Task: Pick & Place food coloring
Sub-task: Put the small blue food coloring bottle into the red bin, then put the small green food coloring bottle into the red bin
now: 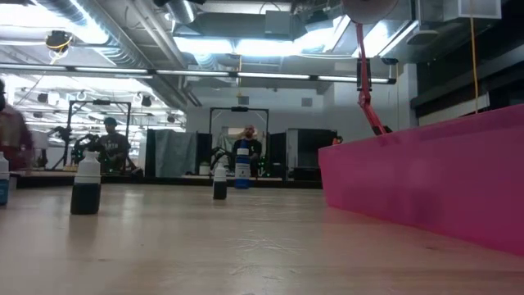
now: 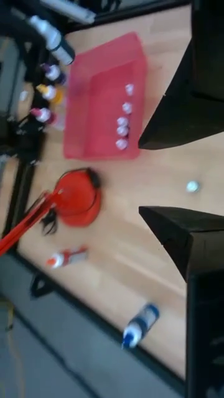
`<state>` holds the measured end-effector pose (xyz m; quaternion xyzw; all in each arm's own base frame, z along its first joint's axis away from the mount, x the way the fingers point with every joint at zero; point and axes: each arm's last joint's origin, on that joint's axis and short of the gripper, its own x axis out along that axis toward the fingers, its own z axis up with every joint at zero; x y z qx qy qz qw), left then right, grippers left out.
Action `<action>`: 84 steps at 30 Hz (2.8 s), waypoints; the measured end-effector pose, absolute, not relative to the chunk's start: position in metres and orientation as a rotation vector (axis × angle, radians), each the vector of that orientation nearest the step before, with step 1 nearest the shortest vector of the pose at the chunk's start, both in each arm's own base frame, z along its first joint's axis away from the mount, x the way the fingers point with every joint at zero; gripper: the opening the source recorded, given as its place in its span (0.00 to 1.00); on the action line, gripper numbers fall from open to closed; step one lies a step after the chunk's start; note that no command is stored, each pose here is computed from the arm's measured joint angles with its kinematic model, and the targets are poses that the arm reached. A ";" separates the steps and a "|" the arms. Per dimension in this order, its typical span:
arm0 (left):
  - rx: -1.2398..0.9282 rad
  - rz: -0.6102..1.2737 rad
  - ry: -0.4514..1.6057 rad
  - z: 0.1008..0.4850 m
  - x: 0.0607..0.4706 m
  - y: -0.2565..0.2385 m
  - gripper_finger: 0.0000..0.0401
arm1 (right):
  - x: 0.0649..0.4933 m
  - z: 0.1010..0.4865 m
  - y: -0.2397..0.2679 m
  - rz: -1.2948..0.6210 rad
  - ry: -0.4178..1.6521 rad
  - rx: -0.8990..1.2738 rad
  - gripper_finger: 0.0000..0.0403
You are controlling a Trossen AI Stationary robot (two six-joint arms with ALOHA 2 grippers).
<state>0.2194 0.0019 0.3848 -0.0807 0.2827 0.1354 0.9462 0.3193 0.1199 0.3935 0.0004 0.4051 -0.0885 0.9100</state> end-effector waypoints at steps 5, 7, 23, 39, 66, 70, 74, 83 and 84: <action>-0.155 0.324 0.516 0.395 0.206 0.004 0.39 | 0.297 0.383 0.149 -0.274 0.852 -0.137 0.13; -0.156 0.330 0.502 0.397 0.202 0.004 0.39 | 0.288 0.373 0.160 -0.277 0.880 -0.179 0.13; -0.199 0.339 0.470 0.401 0.197 0.004 0.39 | 0.217 0.264 0.179 -0.227 0.899 -0.026 0.13; -0.200 0.364 0.465 0.401 0.197 0.005 0.39 | 0.219 0.187 0.188 0.092 0.851 -0.006 0.13; -0.209 0.388 0.459 0.401 0.197 0.005 0.38 | 0.264 0.150 0.172 0.154 0.889 -0.026 0.14; -0.209 0.388 0.459 0.401 0.197 0.005 0.39 | 0.264 0.149 0.172 0.160 0.895 -0.022 0.22; -0.221 0.390 0.457 0.401 0.197 0.005 0.38 | 0.264 0.149 0.172 0.170 0.900 -0.017 0.31; -0.206 0.386 0.460 0.401 0.197 0.005 0.38 | 0.269 0.162 0.177 0.159 0.920 0.028 0.36; -0.191 0.379 0.463 0.401 0.197 0.005 0.39 | 0.271 0.167 0.178 0.160 0.921 0.024 0.36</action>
